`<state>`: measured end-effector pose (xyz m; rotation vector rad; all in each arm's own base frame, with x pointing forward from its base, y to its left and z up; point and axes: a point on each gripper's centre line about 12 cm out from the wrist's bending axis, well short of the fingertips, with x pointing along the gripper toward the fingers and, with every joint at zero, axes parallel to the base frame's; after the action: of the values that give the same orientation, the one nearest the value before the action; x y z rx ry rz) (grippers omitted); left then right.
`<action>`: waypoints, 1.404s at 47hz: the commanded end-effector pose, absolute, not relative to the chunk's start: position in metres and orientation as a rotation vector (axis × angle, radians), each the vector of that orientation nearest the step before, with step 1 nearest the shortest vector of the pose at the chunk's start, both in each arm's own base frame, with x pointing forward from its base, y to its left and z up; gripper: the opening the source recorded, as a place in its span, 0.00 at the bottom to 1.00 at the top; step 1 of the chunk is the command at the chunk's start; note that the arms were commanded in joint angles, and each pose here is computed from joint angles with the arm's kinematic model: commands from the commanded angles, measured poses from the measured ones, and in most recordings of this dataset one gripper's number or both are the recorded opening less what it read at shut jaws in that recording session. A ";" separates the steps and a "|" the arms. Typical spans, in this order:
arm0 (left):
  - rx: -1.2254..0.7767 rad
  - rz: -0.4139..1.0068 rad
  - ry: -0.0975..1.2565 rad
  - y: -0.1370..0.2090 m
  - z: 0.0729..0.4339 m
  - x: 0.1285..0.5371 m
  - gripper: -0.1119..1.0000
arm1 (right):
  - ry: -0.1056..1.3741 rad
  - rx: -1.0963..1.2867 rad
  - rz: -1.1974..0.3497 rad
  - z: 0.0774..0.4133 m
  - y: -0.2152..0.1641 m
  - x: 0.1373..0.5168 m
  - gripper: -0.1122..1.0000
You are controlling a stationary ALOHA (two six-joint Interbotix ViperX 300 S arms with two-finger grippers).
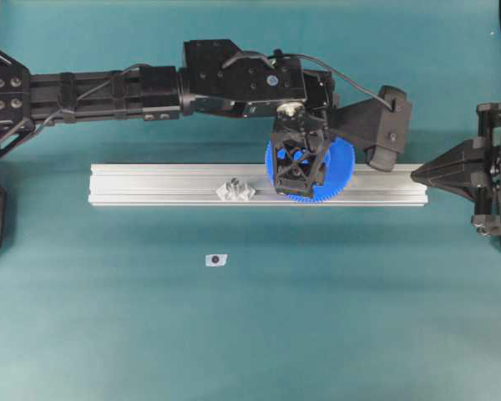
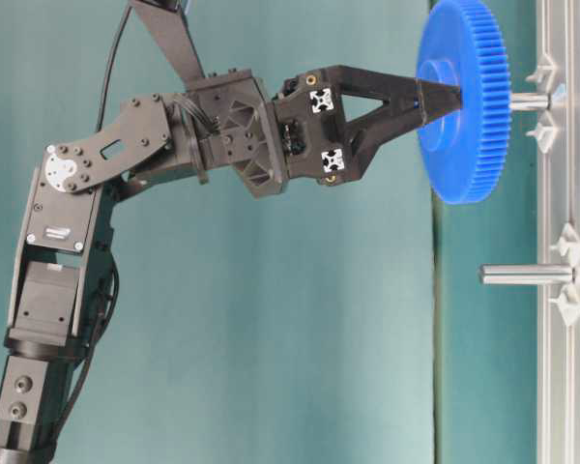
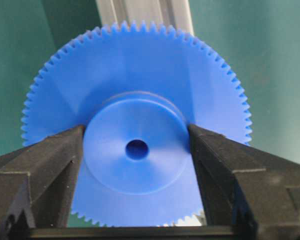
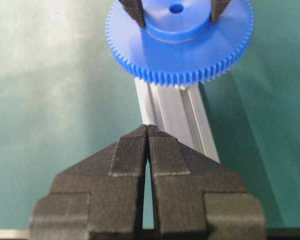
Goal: Find the location of the shaft and insert the large gear.
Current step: 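Align the gear's bore with the right shaft using the left gripper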
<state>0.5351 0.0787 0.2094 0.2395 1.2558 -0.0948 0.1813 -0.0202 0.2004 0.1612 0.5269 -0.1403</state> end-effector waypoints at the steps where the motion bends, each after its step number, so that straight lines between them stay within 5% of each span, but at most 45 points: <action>1: 0.243 -0.060 1.210 0.096 0.232 0.534 0.73 | 0.515 0.170 -0.145 0.204 -0.021 0.183 0.11; 37: 0.272 -0.078 1.199 0.094 0.235 0.537 0.74 | 0.515 0.172 -0.144 0.204 -0.021 0.183 0.11; 45: 0.269 -0.074 1.193 0.094 0.238 0.537 0.88 | 0.512 0.173 -0.144 0.205 -0.021 0.184 0.11; 66: 0.271 -0.081 1.201 0.091 0.242 0.536 0.87 | 0.512 0.174 -0.144 0.206 -0.021 0.184 0.11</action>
<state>0.5371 0.0817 0.2134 0.2646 1.2545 -0.1088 0.1812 -0.0202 0.2006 0.1628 0.5268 -0.1403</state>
